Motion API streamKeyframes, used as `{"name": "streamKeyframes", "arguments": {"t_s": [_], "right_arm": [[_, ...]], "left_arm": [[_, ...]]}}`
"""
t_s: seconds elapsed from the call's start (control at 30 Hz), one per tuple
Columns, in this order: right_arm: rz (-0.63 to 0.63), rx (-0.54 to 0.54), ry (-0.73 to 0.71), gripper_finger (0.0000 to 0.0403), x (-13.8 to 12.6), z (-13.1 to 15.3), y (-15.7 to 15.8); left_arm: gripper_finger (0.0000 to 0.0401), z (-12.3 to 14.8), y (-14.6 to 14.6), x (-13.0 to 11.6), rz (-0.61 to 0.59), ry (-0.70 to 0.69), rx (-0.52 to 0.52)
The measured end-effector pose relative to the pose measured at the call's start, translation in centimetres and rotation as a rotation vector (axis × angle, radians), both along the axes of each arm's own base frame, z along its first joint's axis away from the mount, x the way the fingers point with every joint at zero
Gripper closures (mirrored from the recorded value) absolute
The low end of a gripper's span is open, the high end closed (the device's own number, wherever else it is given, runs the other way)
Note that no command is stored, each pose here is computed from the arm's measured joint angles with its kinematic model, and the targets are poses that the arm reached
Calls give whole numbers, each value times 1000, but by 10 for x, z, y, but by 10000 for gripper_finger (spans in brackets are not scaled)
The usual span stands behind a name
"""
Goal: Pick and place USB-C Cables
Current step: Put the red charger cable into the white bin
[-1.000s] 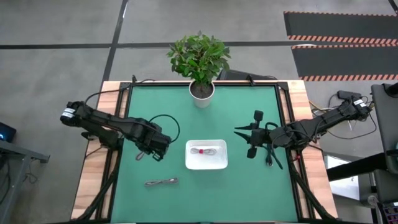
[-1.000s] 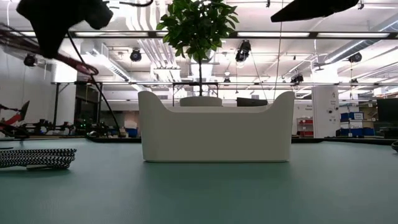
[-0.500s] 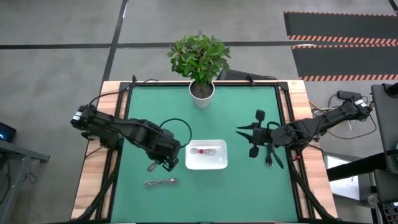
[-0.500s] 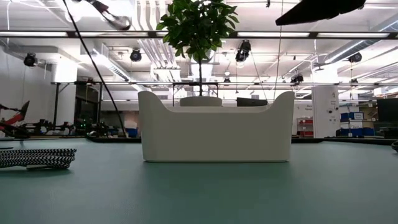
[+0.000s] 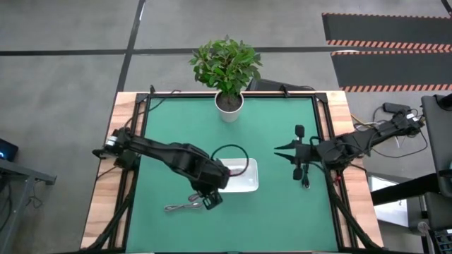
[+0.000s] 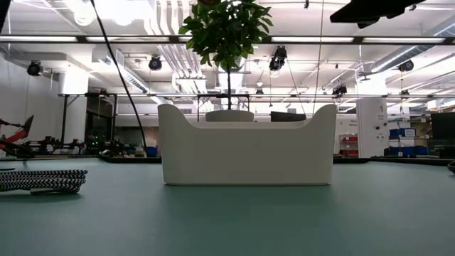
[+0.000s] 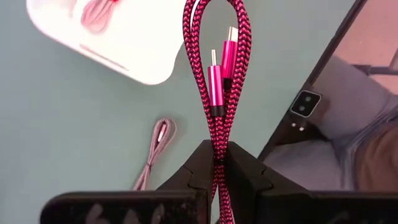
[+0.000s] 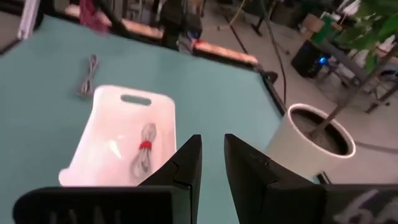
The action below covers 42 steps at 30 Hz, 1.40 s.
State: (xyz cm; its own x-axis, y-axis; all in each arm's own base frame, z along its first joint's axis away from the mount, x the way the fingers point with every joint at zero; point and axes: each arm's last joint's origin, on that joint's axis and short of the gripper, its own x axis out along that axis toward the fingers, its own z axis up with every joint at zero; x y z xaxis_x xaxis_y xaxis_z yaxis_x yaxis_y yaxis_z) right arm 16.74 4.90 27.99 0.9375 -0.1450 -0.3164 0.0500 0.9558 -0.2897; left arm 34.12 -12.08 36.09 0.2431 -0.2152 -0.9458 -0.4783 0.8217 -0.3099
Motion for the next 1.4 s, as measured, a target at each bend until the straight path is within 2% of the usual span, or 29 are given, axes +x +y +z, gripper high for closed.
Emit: {"name": "streamKeyframes", "arguments": {"t_s": [0.33,0.5,0.83,0.97,1.2,1.4], "right_arm": [[246,44,-208,344,-18,0,0],[245,66,-238,344,-26,1,-3],[244,72,-240,344,-29,0,-4],[244,71,-239,344,-29,0,-4],[243,61,-239,344,-29,0,-5],[237,61,-239,344,-29,0,-5]], "left_arm": [[389,-24,11,30,-152,-41,93],[389,-32,21,52,-202,-135,103],[389,-44,48,82,-265,-221,145],[389,-45,55,87,-259,-246,158],[389,-49,60,89,-310,-258,309],[389,-59,59,92,-358,-264,335]]}}
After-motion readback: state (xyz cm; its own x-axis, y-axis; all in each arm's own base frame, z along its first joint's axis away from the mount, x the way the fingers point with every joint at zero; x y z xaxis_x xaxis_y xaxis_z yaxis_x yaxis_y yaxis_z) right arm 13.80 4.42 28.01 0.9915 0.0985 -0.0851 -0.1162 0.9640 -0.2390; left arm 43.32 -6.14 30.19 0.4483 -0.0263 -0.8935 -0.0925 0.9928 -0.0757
